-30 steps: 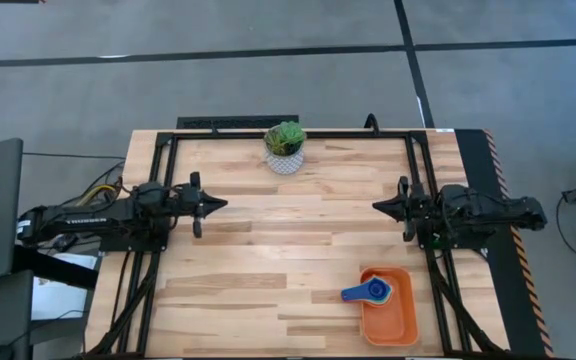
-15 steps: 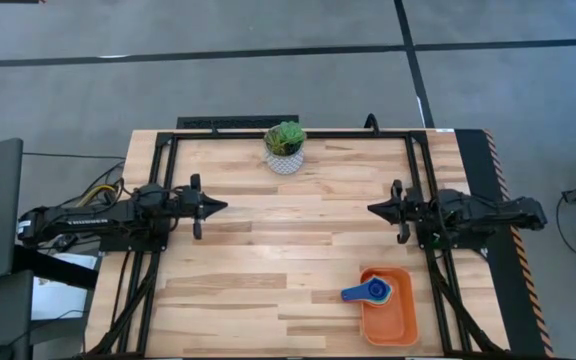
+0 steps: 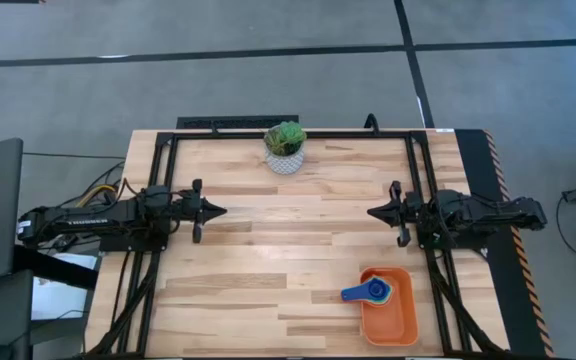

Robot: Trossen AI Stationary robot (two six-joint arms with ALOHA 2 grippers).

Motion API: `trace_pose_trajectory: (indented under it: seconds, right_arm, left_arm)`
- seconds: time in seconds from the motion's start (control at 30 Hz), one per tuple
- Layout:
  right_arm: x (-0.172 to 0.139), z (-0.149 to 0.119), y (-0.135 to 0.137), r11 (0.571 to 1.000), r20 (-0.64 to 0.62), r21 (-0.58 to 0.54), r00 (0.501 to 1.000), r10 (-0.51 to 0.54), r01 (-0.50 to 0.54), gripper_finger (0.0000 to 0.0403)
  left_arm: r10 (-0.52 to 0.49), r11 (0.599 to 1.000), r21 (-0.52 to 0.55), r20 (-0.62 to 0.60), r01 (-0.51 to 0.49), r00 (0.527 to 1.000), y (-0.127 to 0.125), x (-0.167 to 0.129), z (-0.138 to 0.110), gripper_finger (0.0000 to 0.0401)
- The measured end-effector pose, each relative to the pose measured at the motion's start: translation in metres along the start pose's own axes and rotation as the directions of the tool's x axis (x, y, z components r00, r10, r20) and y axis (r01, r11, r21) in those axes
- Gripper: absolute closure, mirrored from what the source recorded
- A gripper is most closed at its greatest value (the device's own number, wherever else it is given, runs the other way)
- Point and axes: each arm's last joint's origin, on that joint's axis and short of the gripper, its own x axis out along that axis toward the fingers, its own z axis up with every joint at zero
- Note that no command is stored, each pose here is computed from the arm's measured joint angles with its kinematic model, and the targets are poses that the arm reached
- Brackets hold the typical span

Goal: Nest measuring cups in basket
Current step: Return to Home Position

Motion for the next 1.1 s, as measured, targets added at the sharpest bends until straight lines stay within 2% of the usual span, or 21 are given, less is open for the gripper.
trace_pose_trajectory:
  seconds: [0.13, 0.37, 0.5, 0.77, 1.0, 1.1]
  right_arm:
    - [0.0, -0.001, 0.001, 0.999, -0.009, -0.029, 1.0, 0.021, -0.021, 0.0397]
    - [0.0, -0.001, 0.001, 0.997, -0.015, -0.065, 0.999, 0.028, -0.029, 0.0384]
    - [0.0, -0.001, 0.0, 0.997, -0.018, -0.068, 1.0, 0.022, -0.023, 0.0391]
    - [0.0, -0.001, -0.002, 0.999, -0.017, -0.043, 1.0, 0.01, -0.011, 0.0381]
    - [0.0, -0.002, -0.001, 0.999, -0.022, -0.042, 1.0, 0.022, -0.023, 0.0389]
    - [0.001, -0.002, -0.001, 0.999, -0.023, -0.042, 1.0, 0.021, -0.022, 0.0393]
  left_arm:
    - [-0.02, 1.0, -0.019, -0.124, 0.017, 0.992, -0.001, -0.001, -0.012, 0.0401]
    - [-0.042, 0.999, 0.005, -0.008, 0.042, 0.999, -0.001, -0.002, -0.001, 0.0401]
    - [-0.041, 0.999, -0.004, -0.074, 0.041, 0.996, -0.001, -0.003, -0.008, 0.0401]
    - [-0.066, 0.998, 0.019, 0.134, 0.064, 0.989, -0.003, -0.01, 0.011, 0.0401]
    - [-0.082, 0.997, 0.007, 0.231, 0.082, 0.969, -0.004, -0.023, 0.016, 0.0401]
    - [-0.069, 0.998, 0.004, 0.187, 0.07, 0.98, -0.005, -0.02, 0.012, 0.0401]
